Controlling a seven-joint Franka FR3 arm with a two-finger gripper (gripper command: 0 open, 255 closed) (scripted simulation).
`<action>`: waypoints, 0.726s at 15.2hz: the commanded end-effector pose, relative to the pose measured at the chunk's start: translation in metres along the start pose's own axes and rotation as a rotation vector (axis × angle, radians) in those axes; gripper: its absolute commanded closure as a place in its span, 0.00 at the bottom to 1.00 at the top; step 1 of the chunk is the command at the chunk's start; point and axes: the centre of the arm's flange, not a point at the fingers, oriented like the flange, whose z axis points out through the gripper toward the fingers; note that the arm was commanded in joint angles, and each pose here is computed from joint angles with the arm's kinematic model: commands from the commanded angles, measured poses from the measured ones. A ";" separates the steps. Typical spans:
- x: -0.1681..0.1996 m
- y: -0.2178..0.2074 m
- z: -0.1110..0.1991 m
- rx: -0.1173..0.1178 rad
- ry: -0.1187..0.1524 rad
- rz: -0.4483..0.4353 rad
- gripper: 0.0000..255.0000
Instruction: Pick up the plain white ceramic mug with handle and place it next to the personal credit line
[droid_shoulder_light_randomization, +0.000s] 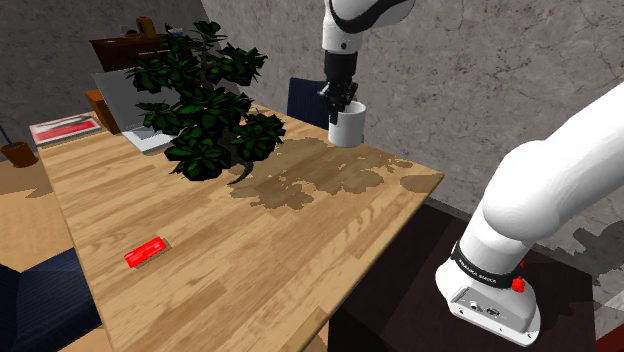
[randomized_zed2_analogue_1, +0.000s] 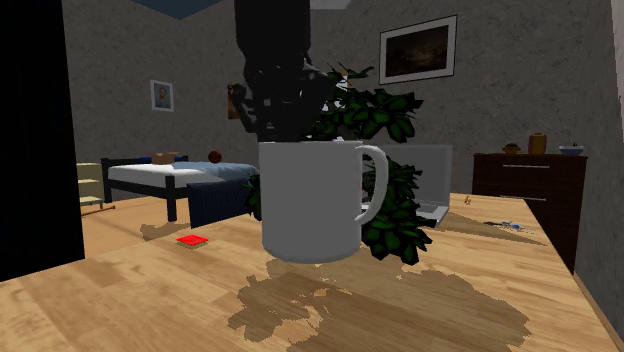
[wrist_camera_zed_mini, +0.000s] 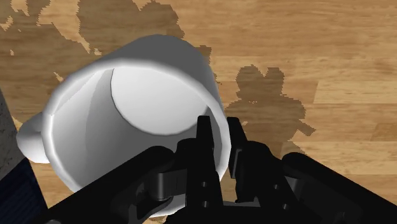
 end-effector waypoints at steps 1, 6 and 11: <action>-0.002 -0.029 -0.002 0.000 0.000 0.001 1.00; -0.001 -0.095 -0.002 0.000 0.000 0.001 1.00; 0.001 -0.161 -0.003 0.000 0.000 0.001 1.00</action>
